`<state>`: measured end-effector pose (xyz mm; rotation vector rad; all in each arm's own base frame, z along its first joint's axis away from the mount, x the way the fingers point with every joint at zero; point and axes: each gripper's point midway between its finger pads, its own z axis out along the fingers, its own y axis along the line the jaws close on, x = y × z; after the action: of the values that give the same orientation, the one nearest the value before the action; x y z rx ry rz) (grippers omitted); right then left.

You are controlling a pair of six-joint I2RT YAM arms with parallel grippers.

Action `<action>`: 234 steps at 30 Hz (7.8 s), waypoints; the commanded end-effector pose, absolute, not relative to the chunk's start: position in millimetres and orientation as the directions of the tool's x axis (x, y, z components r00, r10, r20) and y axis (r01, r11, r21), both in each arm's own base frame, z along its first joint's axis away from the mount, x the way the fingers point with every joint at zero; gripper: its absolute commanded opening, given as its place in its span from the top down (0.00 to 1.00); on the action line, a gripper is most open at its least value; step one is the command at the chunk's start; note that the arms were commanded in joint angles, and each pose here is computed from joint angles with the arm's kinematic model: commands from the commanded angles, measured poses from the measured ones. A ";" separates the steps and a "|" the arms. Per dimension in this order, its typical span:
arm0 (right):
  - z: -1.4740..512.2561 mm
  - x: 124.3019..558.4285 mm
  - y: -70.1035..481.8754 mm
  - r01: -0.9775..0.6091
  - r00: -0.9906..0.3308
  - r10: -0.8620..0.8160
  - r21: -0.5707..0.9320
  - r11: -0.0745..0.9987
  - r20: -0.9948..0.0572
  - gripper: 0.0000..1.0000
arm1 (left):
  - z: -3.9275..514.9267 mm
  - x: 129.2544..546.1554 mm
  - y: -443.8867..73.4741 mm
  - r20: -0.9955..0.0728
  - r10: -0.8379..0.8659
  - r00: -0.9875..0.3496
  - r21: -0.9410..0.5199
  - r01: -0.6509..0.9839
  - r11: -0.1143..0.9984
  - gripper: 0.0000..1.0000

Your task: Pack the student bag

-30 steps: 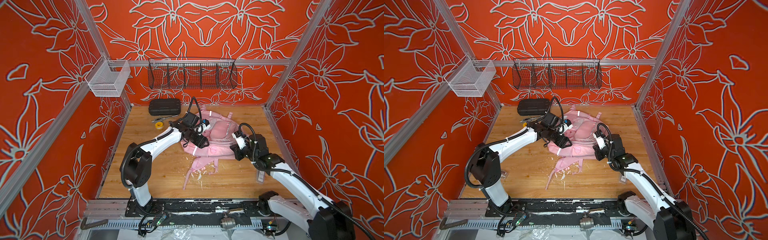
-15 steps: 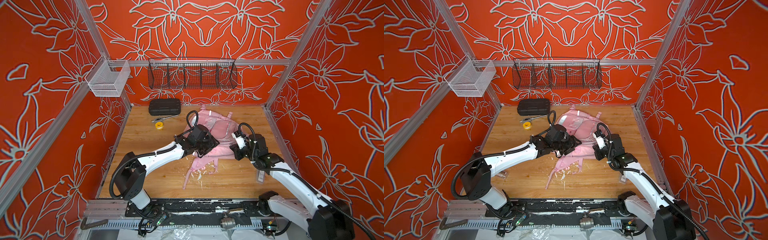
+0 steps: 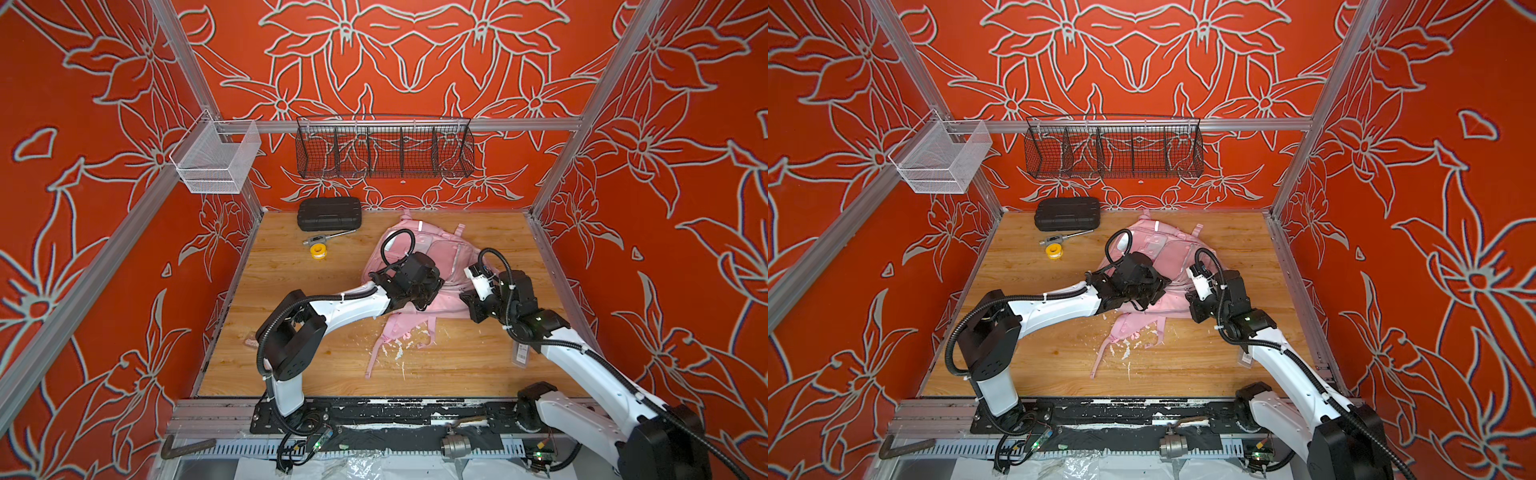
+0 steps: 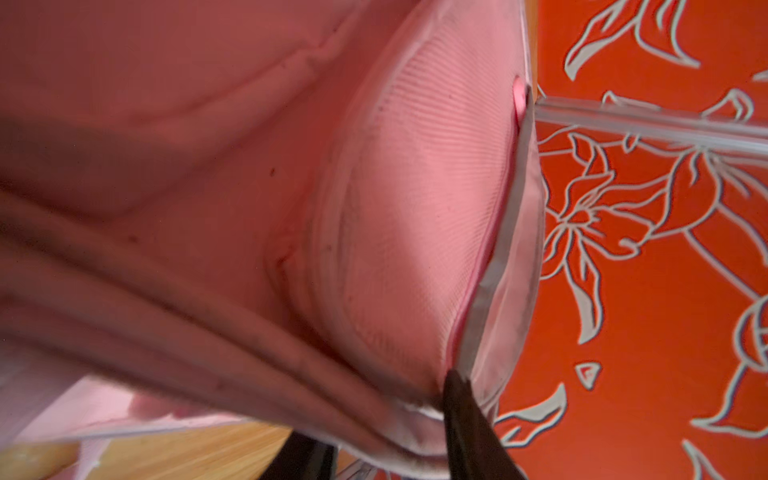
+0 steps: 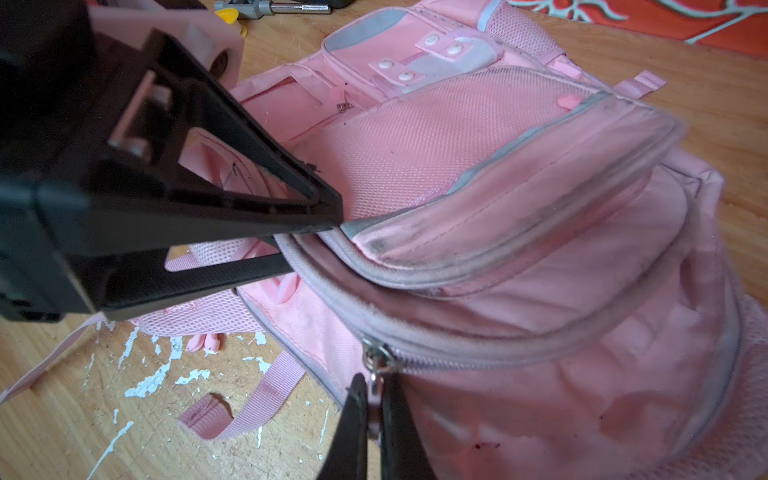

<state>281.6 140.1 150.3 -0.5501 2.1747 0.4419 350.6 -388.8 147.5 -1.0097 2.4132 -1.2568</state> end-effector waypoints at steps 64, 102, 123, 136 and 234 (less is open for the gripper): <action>167.7 282.6 152.3 -0.517 -0.562 -0.137 0.217 0.828 -0.816 1.00 | 171.0 343.5 -370.1 0.157 -0.675 -0.721 -0.678 -0.575 0.457 0.39; 141.1 345.1 71.6 -0.302 -0.633 -0.134 0.084 0.949 -0.763 1.00 | 163.7 358.0 -234.9 0.148 -0.428 -0.892 -0.599 -0.425 0.679 1.00; 141.3 309.0 133.7 -0.483 -0.638 -0.155 0.235 0.844 -0.754 1.00 | 193.1 332.6 -294.8 0.110 -0.608 -0.786 -0.663 -0.514 0.544 0.53; 145.4 302.4 137.0 -0.492 -0.624 -0.134 0.254 0.832 -0.769 1.00 | 158.3 333.2 -362.3 0.159 -0.578 -0.800 -0.657 -0.523 0.543 0.65; 178.2 316.7 121.1 -0.618 -0.533 -0.215 0.203 0.760 -0.818 0.41 | 141.4 353.0 -333.7 -0.406 0.897 0.177 0.351 0.936 -0.025 1.00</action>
<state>318.6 104.9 169.2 -0.4928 2.2123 0.5378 341.7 -334.5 130.3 1.9711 1.6918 -0.1099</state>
